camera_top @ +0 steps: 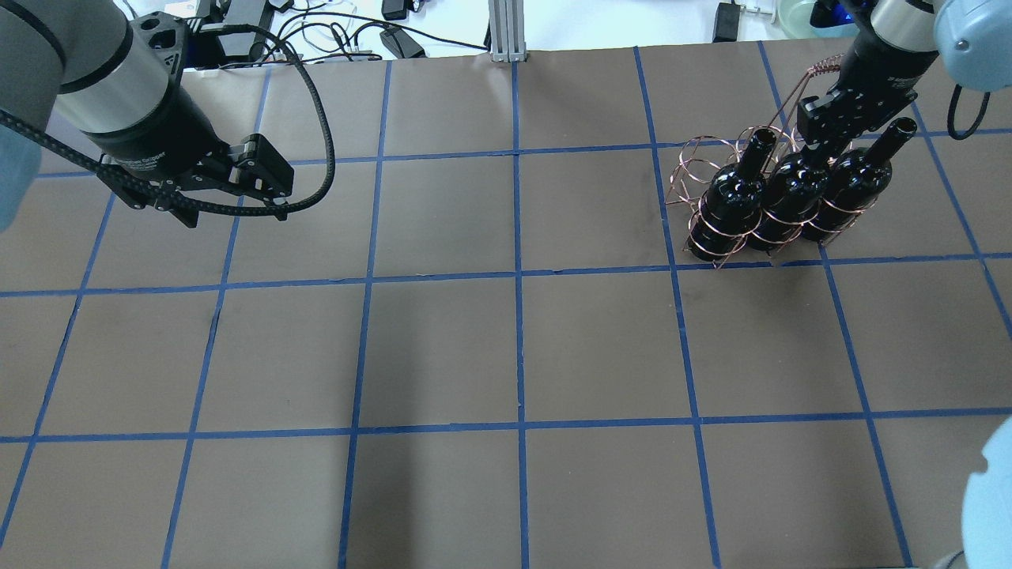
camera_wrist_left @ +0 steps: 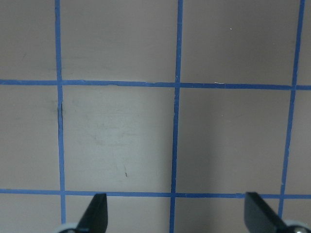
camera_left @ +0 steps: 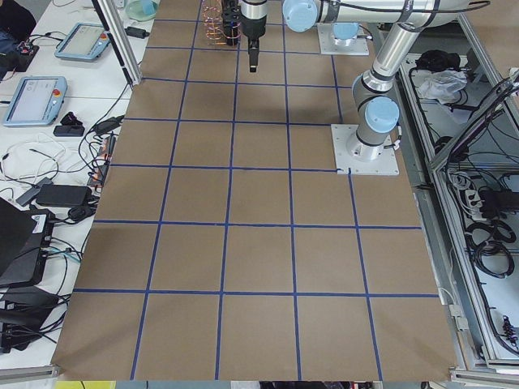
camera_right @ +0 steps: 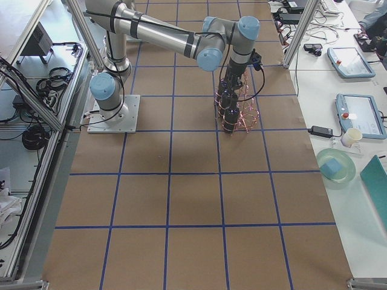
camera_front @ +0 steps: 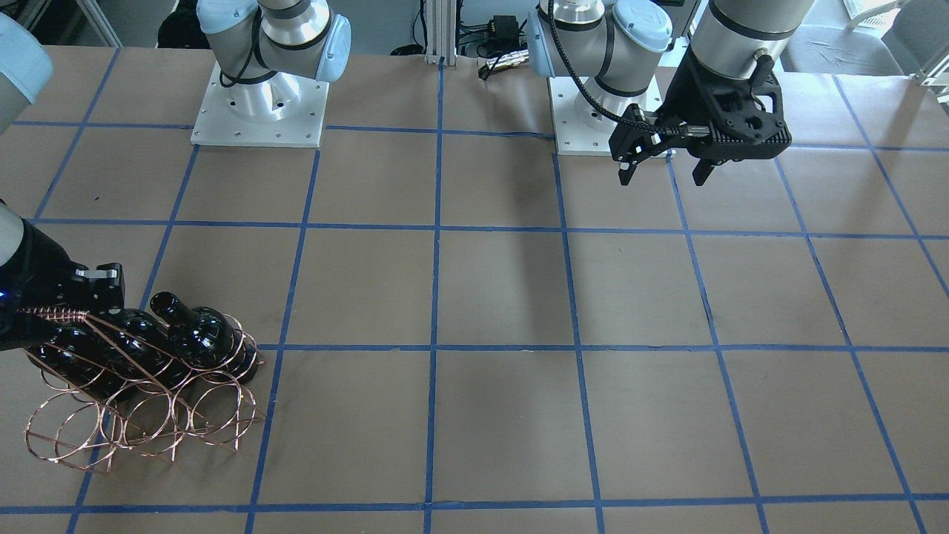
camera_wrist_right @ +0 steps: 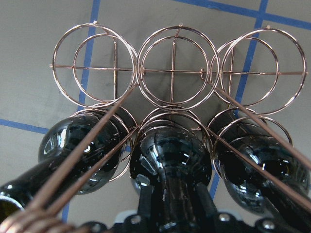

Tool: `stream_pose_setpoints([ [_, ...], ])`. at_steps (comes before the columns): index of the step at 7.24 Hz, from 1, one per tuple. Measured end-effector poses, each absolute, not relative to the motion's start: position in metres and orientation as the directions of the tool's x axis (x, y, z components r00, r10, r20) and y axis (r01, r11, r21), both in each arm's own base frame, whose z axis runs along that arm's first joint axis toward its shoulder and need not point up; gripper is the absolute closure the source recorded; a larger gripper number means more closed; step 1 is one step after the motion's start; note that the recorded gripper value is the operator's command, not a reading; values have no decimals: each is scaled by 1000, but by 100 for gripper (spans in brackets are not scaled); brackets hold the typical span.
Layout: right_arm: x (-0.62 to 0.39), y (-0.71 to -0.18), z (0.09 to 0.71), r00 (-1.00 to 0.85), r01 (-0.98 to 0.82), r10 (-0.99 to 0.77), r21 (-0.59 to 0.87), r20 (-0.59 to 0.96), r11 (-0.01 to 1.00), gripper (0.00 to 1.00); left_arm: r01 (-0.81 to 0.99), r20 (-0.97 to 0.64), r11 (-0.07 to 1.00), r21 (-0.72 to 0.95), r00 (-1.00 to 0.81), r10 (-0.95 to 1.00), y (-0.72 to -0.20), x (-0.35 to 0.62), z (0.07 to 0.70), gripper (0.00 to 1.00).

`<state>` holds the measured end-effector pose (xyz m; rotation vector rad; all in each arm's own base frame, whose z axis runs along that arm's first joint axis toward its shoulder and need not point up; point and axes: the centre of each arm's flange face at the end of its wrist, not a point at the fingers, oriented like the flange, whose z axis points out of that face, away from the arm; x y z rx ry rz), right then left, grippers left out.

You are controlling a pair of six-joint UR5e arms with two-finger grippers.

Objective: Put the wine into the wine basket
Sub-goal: 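Open the right gripper to release the bottle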

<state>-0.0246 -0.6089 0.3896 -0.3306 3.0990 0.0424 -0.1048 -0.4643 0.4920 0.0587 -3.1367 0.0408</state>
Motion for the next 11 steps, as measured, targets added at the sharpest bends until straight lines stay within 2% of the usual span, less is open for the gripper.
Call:
stream_pose_setpoints([
  [1,-25,-609,393,-978,-206,-206,16,-21,978,6,-38,1,999,-21,-999,-38,-464,-103,491,0],
  [2,-25,-608,400,-979,-202,-202,4,-14,979,0,-39,-1,999,-18,-999,-39,-465,-102,490,0],
  [6,-12,-594,469,-984,-177,-177,-59,7,982,0,-40,0,999,-16,-999,-40,-466,-101,489,0],
  [9,89,-553,522,-997,-77,-77,-69,4,995,0,-43,2,999,21,-999,-43,-463,-101,485,0],
  [11,141,-534,521,-998,-60,-59,-52,10,997,0,-40,0,999,24,-999,-40,-462,-101,486,0],
])
